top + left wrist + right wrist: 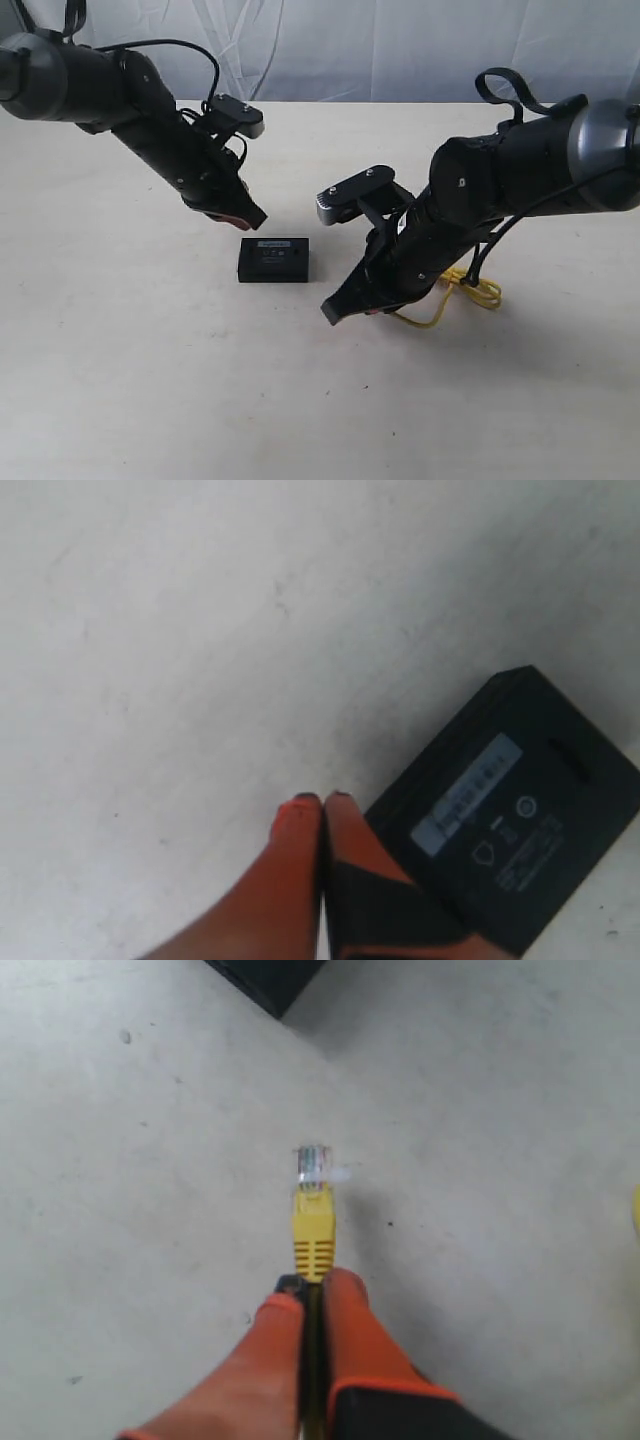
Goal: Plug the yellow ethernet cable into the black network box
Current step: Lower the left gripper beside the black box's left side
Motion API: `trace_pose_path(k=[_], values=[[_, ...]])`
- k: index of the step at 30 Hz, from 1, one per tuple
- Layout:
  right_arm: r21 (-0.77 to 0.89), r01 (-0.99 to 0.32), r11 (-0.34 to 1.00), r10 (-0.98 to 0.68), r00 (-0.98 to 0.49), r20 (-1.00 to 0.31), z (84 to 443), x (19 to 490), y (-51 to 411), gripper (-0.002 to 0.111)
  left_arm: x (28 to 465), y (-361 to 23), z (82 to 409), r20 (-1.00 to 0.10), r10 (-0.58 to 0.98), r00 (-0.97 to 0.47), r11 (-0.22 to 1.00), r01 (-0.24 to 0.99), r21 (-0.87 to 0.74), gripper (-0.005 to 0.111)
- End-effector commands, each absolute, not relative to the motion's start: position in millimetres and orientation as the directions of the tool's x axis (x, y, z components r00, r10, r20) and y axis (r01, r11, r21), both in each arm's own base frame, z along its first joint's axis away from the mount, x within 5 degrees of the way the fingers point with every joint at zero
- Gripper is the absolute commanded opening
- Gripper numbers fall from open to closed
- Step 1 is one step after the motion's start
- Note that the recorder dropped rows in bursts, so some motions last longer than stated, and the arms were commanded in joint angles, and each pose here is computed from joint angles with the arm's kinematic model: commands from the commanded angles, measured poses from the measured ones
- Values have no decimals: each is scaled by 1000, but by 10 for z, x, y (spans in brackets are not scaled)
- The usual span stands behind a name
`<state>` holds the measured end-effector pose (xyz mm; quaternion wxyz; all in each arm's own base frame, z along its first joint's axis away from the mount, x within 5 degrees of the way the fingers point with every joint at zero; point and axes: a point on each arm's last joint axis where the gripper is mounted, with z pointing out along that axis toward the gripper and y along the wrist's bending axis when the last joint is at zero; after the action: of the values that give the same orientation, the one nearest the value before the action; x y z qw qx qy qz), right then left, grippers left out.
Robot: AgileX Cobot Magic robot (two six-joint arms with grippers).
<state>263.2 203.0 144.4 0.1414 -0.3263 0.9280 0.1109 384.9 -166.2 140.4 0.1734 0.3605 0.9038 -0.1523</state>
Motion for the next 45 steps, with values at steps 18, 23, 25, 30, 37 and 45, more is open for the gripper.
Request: trace_pose_path(k=[18,23,25,30,37,45], values=[[58,-687,724,-616,-682,-395,1477,2676,2027,-1,3669,-1666,1254,-248,664,-705,638,708,-304,0],[2,-730,683,-650,-609,-454,1500,2729,2047,-1,3728,-1536,1318,-252,604,-756,689,655,-310,0],[-22,-741,671,-657,-581,-480,1513,2755,2056,-1,3753,-1458,1376,-259,582,-770,706,638,-309,0],[-61,-772,633,-691,-527,-495,1522,2772,2062,-1,3779,-1324,1523,-276,552,-787,729,616,-298,0],[-103,-809,579,-733,-460,-501,1529,2781,2069,-1,3715,-1258,1656,-317,533,-784,757,610,-235,0],[-124,-821,557,-749,-432,-503,1533,2788,2071,-1,3456,-1051,1872,-363,534,-763,799,596,-78,0]])
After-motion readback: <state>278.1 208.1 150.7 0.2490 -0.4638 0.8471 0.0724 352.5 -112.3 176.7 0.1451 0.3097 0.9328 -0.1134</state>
